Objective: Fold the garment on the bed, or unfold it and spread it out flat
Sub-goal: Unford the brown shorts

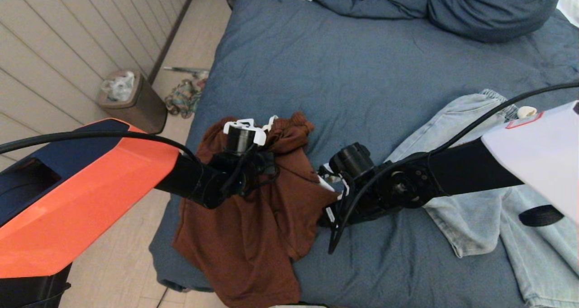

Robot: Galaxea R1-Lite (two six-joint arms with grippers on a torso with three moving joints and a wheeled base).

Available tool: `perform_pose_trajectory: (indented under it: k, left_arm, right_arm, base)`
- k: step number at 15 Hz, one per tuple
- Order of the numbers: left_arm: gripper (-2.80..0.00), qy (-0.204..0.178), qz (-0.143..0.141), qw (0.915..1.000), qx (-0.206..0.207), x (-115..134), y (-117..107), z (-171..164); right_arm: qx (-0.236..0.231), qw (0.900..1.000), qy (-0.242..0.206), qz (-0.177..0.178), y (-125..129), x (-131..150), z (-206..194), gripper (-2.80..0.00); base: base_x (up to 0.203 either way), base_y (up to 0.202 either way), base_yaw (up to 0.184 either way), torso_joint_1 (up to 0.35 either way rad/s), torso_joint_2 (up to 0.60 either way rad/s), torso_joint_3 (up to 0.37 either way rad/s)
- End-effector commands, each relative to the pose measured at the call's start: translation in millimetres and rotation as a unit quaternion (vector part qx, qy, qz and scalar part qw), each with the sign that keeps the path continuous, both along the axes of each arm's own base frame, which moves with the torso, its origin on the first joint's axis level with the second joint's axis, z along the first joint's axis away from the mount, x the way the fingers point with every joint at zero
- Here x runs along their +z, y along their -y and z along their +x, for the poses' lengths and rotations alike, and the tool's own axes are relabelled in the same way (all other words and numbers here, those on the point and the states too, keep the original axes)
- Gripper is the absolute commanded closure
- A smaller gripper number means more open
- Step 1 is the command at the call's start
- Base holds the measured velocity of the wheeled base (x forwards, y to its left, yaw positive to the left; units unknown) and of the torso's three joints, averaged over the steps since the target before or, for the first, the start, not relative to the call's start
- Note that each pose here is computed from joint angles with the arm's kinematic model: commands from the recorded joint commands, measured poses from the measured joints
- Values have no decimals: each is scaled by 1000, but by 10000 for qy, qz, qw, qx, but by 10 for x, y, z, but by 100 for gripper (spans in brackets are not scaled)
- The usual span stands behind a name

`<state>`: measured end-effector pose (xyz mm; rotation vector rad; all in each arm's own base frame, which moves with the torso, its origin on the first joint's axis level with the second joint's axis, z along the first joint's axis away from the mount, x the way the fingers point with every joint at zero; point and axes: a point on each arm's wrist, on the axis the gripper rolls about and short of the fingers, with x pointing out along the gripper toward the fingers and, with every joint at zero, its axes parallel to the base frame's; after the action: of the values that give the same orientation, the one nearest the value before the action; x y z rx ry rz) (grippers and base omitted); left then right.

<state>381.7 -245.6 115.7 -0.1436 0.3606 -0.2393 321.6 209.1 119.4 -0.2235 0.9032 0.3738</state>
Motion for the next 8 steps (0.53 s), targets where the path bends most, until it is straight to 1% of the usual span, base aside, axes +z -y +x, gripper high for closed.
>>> perform_pose_trajectory:
  k: [1, 5, 8]
  left_arm:
    - [0, 2, -6, 10000, 12, -9, 2, 5]
    - [0, 13, -13, 10000, 12, -4, 3, 7]
    - [0, 26, -22, 10000, 12, 14, 0, 2]
  right_arm:
    - [-80, 9999, 124, -20, 5, -11, 26, 0]
    - [-113, 9999, 127, -17, 33, -7, 29, 0]
    - [-96, 9998, 171, 14, 68, 78, -51, 0]
  base:
    - [0, 0, 0, 0, 0, 0]
    - [0, 0, 0, 0, 0, 0]
    - [0, 0, 0, 0, 0, 0]
